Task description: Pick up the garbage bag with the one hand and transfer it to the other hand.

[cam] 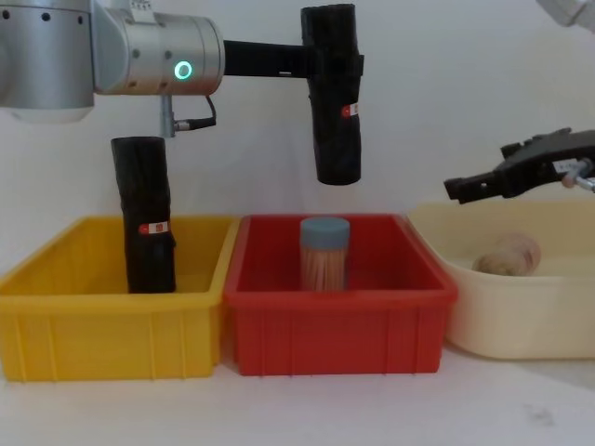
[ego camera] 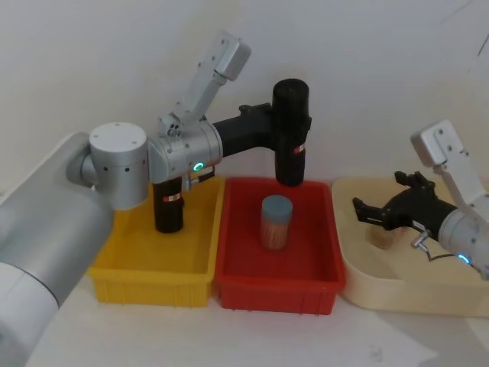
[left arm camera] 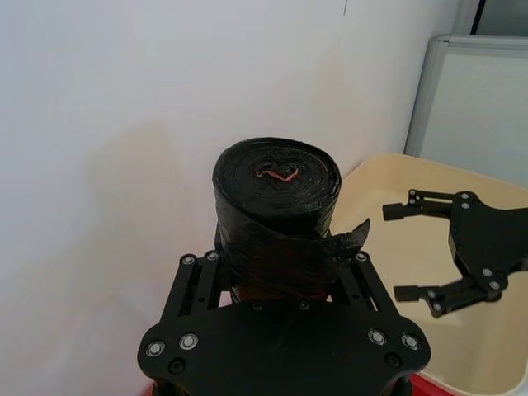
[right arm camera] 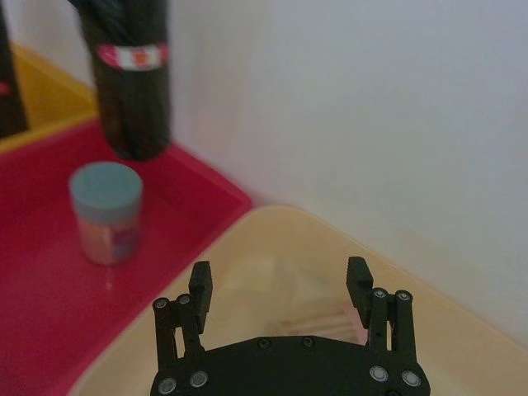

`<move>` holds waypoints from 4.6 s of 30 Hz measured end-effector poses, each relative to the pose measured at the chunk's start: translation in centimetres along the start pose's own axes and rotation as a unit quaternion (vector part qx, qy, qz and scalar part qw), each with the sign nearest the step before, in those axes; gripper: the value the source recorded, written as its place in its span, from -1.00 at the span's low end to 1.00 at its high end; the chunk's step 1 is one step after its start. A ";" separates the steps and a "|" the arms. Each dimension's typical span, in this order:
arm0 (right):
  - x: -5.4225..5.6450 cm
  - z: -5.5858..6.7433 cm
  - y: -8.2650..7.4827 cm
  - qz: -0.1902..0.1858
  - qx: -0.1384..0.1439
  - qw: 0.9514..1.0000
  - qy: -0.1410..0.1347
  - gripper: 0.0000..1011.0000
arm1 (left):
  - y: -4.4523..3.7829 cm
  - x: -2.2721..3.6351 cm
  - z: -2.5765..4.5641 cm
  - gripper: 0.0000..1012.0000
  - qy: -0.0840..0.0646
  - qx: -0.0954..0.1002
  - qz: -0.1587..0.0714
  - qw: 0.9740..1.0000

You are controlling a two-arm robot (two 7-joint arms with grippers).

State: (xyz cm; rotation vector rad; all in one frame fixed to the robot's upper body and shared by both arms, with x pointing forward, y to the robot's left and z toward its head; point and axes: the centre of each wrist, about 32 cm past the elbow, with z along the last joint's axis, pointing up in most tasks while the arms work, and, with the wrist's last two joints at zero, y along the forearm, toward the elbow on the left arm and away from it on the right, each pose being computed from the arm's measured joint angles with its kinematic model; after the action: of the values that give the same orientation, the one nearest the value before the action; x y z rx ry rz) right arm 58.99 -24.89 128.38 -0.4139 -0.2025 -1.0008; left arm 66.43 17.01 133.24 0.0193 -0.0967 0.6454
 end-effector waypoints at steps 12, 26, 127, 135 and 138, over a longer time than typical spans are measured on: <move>-1.2 1.8 0.9 0.059 0.041 0.997 0.025 0.99 | -0.77 0.08 0.11 0.03 -0.002 0.002 -0.010 1.000; -2.4 3.9 3.5 0.108 0.058 0.991 0.054 0.99 | -1.04 0.10 0.14 0.03 -0.003 0.003 -0.014 1.000; 2.6 -0.2 5.3 -0.081 -0.076 0.989 0.099 -0.05 | -1.16 0.12 0.17 0.98 -0.003 0.003 -0.015 1.000; 3.3 -0.7 4.7 -0.095 -0.098 0.986 0.091 0.39 | -1.16 0.12 0.17 0.98 -0.003 0.003 -0.015 1.000; 3.4 -0.9 4.5 -0.099 -0.105 0.986 0.089 0.58 | -1.16 0.12 0.17 0.98 -0.003 0.003 -0.015 1.000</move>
State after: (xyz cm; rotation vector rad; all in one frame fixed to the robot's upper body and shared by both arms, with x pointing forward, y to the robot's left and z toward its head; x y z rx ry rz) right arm 64.57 -25.84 127.69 -0.5007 0.0249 -1.2537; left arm 67.22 16.15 133.44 0.0284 -0.0999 0.6148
